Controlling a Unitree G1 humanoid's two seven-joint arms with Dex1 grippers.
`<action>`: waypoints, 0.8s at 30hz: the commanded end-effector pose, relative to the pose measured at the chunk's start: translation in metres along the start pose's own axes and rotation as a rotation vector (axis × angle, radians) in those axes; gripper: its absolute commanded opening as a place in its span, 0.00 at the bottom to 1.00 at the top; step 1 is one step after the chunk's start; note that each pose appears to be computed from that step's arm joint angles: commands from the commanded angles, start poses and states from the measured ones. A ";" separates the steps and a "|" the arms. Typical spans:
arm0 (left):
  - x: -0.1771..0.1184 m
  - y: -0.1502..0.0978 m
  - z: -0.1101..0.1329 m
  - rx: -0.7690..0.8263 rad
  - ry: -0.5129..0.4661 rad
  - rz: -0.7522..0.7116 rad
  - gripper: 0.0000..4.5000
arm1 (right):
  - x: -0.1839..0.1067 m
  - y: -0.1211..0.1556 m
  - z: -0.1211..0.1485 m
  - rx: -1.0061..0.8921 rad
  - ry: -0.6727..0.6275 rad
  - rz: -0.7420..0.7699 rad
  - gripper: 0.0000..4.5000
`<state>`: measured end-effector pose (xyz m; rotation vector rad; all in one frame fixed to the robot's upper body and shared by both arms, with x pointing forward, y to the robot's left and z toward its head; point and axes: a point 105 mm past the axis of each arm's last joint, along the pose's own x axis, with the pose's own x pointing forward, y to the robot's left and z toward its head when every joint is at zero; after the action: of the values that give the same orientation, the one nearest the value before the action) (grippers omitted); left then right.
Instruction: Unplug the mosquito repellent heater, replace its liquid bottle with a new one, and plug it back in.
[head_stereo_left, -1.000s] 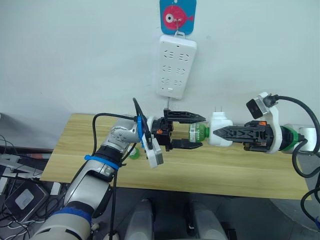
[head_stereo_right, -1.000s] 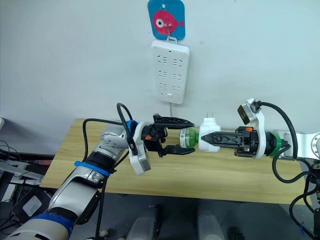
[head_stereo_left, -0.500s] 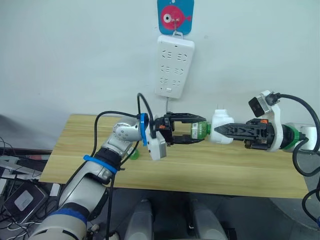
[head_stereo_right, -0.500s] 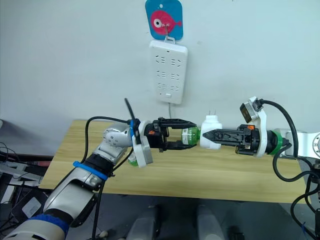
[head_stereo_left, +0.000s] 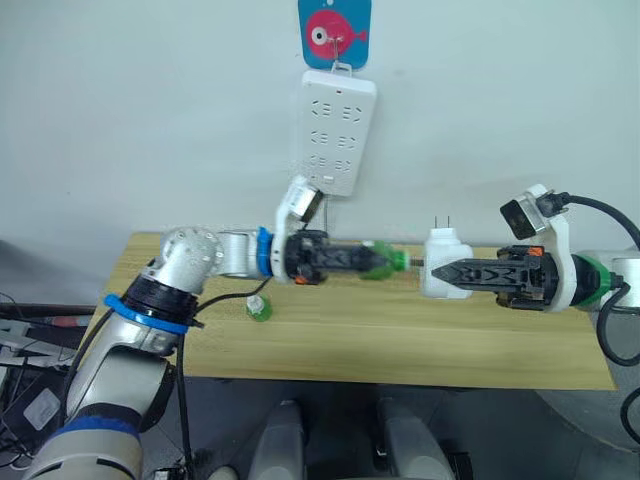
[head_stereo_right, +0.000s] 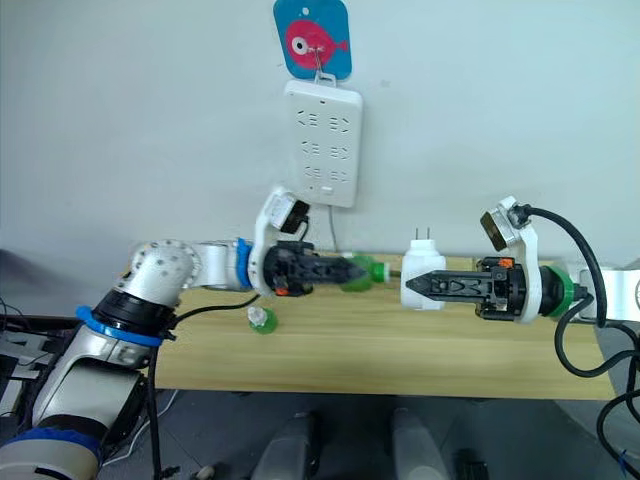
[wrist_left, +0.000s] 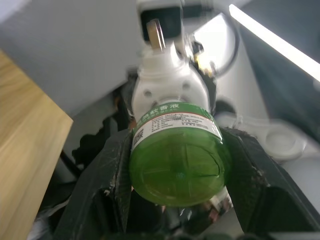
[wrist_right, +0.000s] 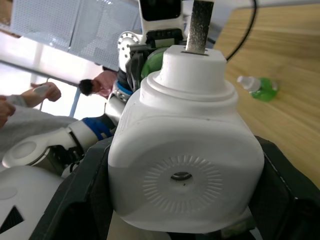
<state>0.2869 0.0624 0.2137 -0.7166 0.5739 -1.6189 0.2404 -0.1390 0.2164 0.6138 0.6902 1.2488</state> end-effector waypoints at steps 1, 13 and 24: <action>-0.004 -0.013 0.002 0.000 -0.007 -0.040 0.50 | -0.004 0.005 0.005 -0.018 -0.024 0.000 0.69; -0.028 -0.002 -0.008 0.021 -0.004 0.071 0.50 | -0.036 -0.072 0.002 -0.008 -0.061 -0.540 0.69; -0.025 -0.003 -0.023 0.036 0.030 0.073 0.50 | -0.118 -0.174 -0.033 -0.137 0.203 -1.183 0.69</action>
<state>0.2748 0.0861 0.1877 -0.6571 0.6227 -1.5367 0.3003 -0.2817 0.0758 -0.0340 0.9391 0.2429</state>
